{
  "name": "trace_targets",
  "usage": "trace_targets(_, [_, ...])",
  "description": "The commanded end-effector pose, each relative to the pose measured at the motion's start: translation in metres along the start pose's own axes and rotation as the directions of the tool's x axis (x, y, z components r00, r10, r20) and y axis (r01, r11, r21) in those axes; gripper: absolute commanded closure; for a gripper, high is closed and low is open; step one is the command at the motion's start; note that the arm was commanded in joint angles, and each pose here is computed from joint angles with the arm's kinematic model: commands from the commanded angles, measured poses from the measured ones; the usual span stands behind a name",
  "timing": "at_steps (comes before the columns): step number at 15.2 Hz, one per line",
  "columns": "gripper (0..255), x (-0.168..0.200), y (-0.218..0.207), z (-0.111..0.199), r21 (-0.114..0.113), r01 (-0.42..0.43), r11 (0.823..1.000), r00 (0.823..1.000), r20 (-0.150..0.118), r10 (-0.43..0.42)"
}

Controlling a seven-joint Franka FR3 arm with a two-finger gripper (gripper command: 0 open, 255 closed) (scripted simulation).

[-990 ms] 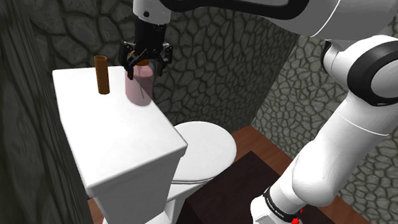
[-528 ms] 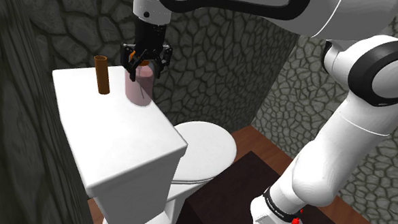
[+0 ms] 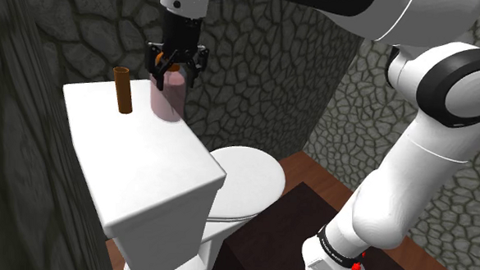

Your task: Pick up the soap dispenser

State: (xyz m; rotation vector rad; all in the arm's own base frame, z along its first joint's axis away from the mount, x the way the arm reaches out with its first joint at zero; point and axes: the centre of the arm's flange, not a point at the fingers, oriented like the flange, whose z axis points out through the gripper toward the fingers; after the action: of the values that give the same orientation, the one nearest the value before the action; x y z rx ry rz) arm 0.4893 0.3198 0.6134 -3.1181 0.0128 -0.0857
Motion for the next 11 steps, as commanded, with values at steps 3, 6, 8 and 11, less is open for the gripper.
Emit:
trace_targets(3, [255,0.001,0.0,-0.02,0.0,0.0,1.0,1.0,0.0,0.0])
trace_targets(6, [255,0.002,-0.001,-0.036,0.0,0.0,1.0,1.0,0.0,0.0])
trace_targets(8, [255,0.003,-0.001,-0.047,0.0,0.0,1.0,1.0,0.0,0.0])
trace_targets(11, [255,0.004,-0.001,-0.058,0.0,0.0,1.0,1.0,0.0,0.0])
